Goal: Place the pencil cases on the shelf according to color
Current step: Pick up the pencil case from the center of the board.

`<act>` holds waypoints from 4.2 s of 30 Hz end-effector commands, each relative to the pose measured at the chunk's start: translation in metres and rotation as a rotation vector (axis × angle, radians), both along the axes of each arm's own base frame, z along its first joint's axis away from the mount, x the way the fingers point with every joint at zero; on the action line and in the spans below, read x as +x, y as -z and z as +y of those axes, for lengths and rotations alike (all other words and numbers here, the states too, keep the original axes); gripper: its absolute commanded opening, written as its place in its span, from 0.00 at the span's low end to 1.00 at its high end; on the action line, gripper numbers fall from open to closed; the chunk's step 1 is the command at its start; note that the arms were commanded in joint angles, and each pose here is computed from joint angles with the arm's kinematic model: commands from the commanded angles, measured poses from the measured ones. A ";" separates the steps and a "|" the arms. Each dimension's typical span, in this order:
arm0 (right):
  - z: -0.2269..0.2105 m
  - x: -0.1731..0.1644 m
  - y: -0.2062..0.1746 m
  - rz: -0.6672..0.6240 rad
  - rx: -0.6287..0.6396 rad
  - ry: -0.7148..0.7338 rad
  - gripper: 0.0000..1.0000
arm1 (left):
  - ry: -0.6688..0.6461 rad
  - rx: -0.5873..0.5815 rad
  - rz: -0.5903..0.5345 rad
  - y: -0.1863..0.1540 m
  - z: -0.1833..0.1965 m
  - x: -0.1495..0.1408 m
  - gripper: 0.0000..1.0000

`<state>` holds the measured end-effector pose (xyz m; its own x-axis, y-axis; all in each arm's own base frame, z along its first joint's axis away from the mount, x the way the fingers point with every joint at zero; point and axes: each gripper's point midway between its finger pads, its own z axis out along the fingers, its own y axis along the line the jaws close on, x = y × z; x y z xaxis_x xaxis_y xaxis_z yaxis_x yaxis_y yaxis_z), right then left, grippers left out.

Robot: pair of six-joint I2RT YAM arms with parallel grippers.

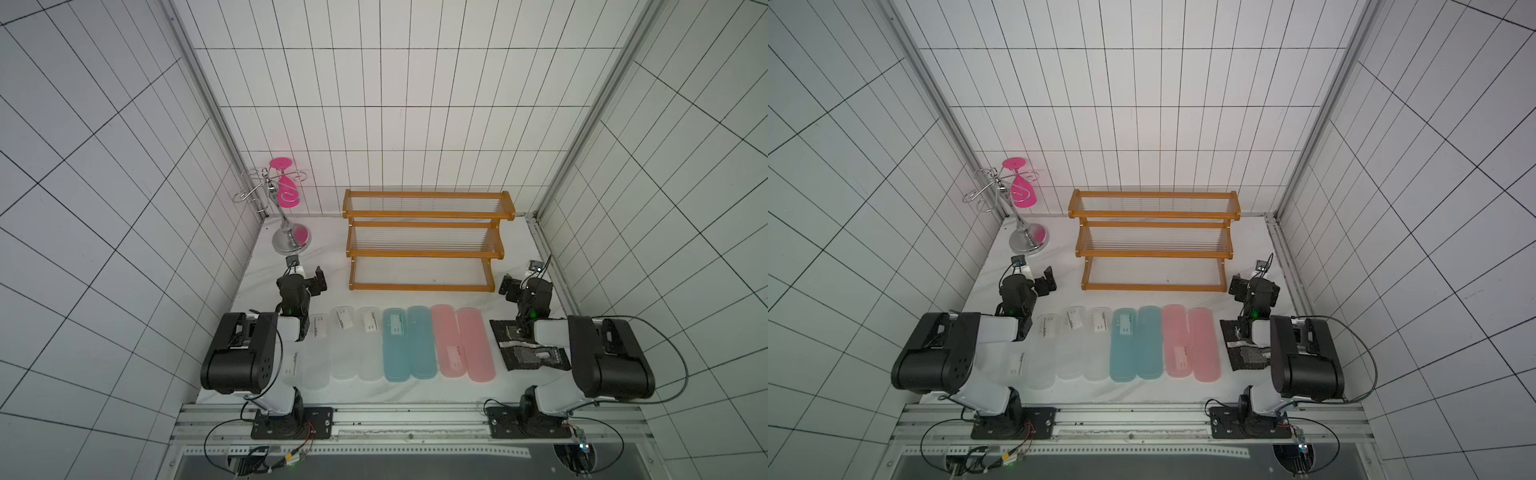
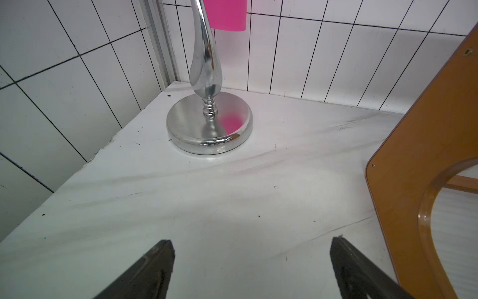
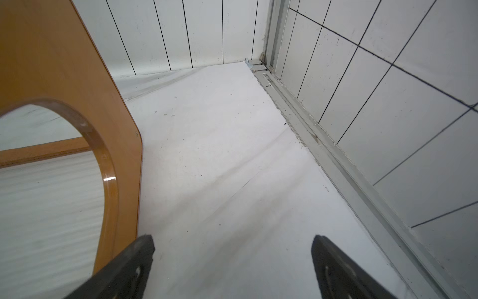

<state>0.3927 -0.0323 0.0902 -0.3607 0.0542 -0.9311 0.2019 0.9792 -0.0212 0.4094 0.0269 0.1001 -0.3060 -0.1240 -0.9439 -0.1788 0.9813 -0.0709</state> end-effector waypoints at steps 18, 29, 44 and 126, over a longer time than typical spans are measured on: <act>-0.006 0.004 -0.006 -0.019 0.001 0.025 0.99 | -0.004 -0.001 -0.037 -0.014 0.002 0.005 0.98; -0.021 -0.015 -0.054 0.057 -0.030 0.239 0.99 | -0.298 -0.023 0.111 -0.058 0.029 -0.010 0.98; 0.064 -0.165 -0.059 0.596 0.236 0.078 0.97 | 0.021 -0.335 0.295 -0.125 -0.082 -0.080 0.98; 0.141 -0.227 0.055 1.031 0.185 -0.149 0.91 | 0.321 -0.475 0.416 -0.107 -0.159 -0.134 0.98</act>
